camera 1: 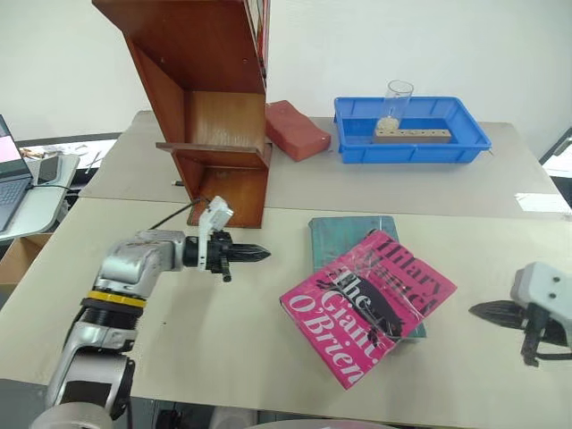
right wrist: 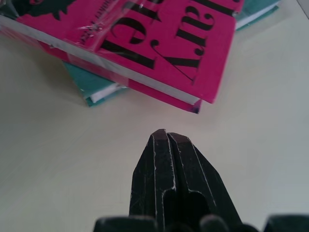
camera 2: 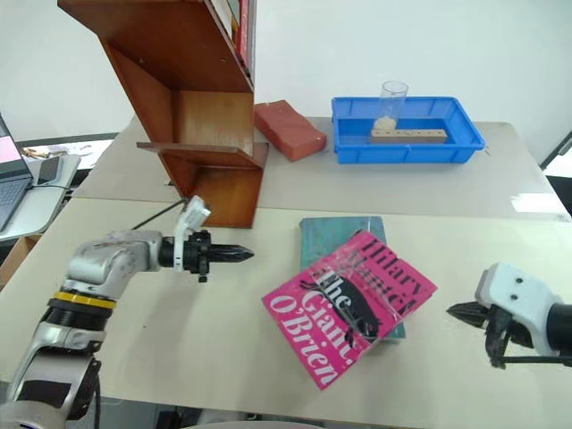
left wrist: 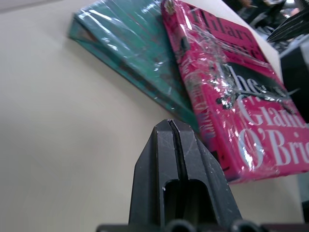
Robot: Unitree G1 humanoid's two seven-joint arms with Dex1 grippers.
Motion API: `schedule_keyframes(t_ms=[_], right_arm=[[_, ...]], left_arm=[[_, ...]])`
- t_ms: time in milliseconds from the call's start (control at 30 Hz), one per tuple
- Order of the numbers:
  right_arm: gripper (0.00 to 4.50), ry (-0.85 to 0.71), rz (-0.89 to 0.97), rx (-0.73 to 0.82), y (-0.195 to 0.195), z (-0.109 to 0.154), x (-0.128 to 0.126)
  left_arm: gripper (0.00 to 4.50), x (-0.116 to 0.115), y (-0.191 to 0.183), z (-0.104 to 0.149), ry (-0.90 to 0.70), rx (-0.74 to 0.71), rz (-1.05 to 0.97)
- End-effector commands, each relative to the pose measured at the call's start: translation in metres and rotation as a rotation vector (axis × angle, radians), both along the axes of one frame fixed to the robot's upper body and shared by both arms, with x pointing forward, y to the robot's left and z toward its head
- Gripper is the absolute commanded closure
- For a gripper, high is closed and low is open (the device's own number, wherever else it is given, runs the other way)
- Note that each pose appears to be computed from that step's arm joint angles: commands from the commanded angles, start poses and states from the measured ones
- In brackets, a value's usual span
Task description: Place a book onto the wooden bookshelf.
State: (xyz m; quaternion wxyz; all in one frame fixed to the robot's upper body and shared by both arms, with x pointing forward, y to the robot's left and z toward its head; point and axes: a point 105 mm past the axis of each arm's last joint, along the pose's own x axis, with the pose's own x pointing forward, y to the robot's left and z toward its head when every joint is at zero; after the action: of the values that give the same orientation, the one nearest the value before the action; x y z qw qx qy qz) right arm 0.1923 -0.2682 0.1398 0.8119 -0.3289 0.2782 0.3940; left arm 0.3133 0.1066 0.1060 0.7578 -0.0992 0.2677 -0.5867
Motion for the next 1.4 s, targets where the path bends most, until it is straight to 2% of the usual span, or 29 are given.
schedule_keyframes(t_ms=[33,233,533,633,900,967,1033,1200,1300,1400], right_arm=[[4.48,-0.031,0.026,0.001,0.012,-0.001,0.004],[4.48,-0.045,0.070,0.041,0.025,-0.015,0.024],[4.48,-0.087,0.186,0.052,0.044,-0.021,0.065],[4.50,-0.089,0.211,0.049,0.047,-0.023,0.072],[4.50,-0.096,0.263,0.066,0.059,-0.027,0.082],[4.50,-0.099,0.279,0.070,0.065,-0.027,0.084],[4.50,-0.101,0.290,0.064,0.067,-0.027,0.085],[4.50,-0.095,0.300,0.041,0.064,-0.027,0.085],[4.50,-0.097,0.301,0.040,0.064,-0.027,0.085],[4.50,-0.095,0.306,0.039,0.065,-0.027,0.086]], left_arm=[[4.50,-0.001,-0.008,0.002,0.056,-0.043,-0.026],[4.50,-0.012,-0.031,-0.011,0.236,-0.131,-0.028],[4.50,-0.021,-0.045,-0.007,0.412,-0.296,0.008],[3.69,-0.027,-0.046,-0.008,0.449,-0.309,0.014],[0.15,-0.040,-0.049,-0.012,0.521,-0.350,0.037],[0.03,-0.042,-0.047,-0.015,0.518,-0.345,0.062],[0.03,-0.036,-0.041,-0.008,0.502,-0.383,0.098],[0.03,-0.027,-0.013,0.031,0.415,-0.506,0.155],[0.03,-0.031,-0.001,0.027,0.387,-0.427,0.194],[0.03,-0.029,0.006,0.000,0.374,-0.266,0.270]])
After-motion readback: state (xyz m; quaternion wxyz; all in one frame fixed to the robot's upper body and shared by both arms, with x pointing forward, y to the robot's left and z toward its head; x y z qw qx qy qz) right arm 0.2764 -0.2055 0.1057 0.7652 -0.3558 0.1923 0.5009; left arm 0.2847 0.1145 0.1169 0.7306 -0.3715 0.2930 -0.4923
